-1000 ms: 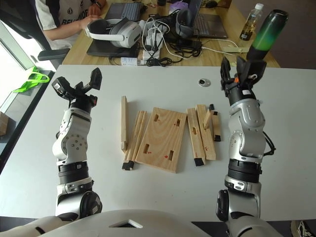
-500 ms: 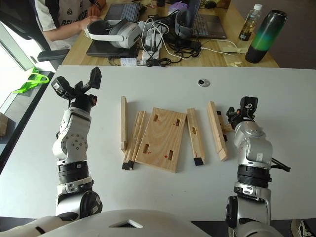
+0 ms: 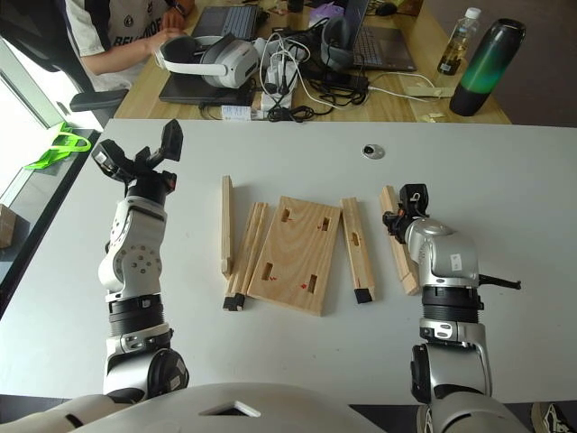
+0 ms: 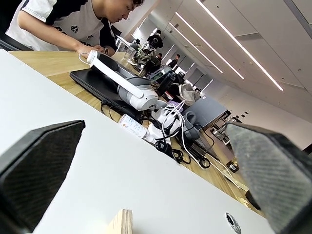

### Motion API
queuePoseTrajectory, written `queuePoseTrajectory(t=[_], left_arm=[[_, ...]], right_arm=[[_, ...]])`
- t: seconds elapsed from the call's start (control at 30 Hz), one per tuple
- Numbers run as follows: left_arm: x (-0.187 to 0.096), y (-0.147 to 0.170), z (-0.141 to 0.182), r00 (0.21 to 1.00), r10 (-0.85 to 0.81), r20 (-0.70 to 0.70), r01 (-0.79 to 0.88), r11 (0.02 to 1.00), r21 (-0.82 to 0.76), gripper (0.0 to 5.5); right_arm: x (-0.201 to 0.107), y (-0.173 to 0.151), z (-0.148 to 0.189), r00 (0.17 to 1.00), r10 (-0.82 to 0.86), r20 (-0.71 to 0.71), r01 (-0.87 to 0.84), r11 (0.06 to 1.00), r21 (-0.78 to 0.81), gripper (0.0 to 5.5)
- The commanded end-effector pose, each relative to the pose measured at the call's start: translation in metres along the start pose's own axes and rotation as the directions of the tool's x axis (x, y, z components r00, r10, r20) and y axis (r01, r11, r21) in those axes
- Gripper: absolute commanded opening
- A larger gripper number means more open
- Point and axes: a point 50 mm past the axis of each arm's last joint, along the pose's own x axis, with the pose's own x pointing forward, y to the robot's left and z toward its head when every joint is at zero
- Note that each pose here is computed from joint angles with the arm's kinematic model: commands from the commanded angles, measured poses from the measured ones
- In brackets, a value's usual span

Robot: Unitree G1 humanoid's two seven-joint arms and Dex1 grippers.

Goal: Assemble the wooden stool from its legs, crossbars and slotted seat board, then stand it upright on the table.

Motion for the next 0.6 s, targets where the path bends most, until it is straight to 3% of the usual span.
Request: queuePoseTrajectory(t=[0.03, 0.17, 0.4, 0.53, 0.6], left_arm=[[-0.001, 0.0, -0.002, 1.0, 0.009, 0.002, -0.008, 1.0, -0.02, 5.4], [-0.001, 0.0, -0.002, 1.0, 0.01, 0.003, -0.009, 1.0, -0.025, 5.4], [0.002, 0.001, -0.002, 1.0, 0.013, 0.005, -0.013, 1.0, -0.024, 5.4], [0.006, -0.004, 0.012, 0.999, 0.018, 0.032, -0.018, 1.0, 0.004, 5.4], [0.015, -0.024, 0.021, 0.999, -0.04, 0.024, 0.041, 0.999, -0.034, 5.4]], right_arm=[[0.002, 0.001, -0.008, 0.996, 0.038, -0.081, -0.033, 0.997, 0.07, 1.67], [0.003, 0.0, -0.006, 0.997, 0.026, -0.076, -0.024, 0.999, 0.024, 1.13], [0.0, 0.003, 0.013, 0.996, 0.008, 0.083, 0.002, 0.993, -0.118, 1.12], [-0.018, 0.012, 0.054, 0.94, 0.017, 0.341, 0.081, 0.959, -0.271, 1.06], [-0.028, 0.026, 0.075, 0.885, 0.1, 0.454, 0.115, 0.899, -0.423, 1.03]])
